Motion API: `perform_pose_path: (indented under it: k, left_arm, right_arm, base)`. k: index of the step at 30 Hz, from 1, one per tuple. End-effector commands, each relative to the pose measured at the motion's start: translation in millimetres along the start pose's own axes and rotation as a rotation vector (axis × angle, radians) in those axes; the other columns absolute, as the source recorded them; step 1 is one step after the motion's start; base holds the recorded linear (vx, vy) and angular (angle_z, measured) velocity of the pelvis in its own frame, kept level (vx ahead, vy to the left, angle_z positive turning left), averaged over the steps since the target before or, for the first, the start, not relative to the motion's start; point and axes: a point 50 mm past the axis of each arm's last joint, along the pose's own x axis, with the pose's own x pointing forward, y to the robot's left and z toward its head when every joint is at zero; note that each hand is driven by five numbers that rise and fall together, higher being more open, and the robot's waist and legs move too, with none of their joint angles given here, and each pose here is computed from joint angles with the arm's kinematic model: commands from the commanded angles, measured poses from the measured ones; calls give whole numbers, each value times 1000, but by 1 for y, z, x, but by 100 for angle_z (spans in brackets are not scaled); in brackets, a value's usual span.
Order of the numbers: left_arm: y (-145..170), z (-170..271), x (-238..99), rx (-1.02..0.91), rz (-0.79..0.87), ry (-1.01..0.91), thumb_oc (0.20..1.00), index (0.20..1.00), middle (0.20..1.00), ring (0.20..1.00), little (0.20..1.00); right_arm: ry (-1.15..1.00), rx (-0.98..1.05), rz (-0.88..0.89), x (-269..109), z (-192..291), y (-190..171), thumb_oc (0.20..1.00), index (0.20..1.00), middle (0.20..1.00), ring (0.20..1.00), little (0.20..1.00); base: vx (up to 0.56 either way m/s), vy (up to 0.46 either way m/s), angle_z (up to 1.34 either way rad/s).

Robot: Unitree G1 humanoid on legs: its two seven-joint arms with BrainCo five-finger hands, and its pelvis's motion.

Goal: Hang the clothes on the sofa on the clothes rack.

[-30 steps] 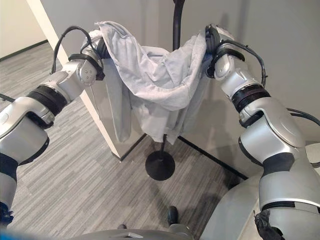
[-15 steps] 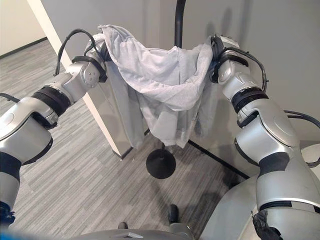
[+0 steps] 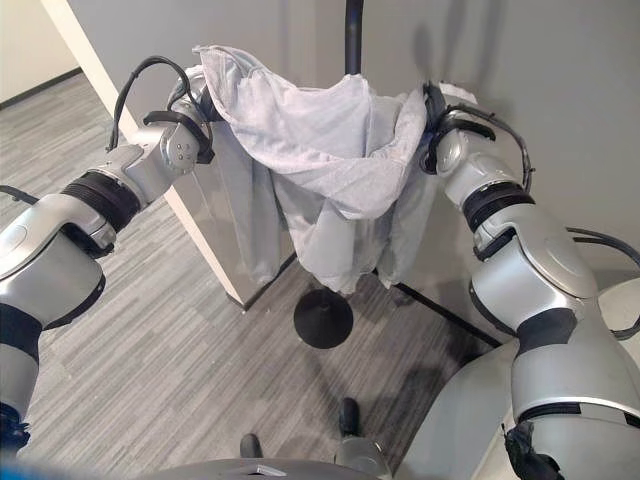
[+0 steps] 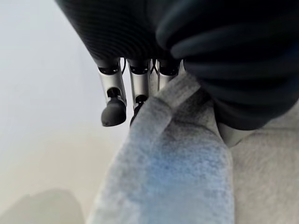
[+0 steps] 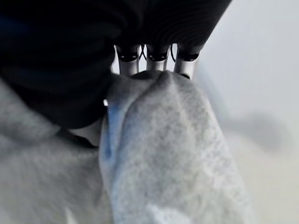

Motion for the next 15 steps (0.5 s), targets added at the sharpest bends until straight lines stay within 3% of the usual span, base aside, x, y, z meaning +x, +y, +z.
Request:
perform_pose_path:
  k: [1,15]
  left_arm:
    - [81,4,23,121,190,22,200,200,200,200,200]
    - [63,-5,20,105,109,59,200,200,200,200,200]
  right_arm:
    - [65,-65,-153,8,-10,-62,200,200,200,200,200]
    - [49,-104,-72,7,-9,-46,200,200,200,200,200]
  base:
    - [0,0,0]
    - [0,-1,0]
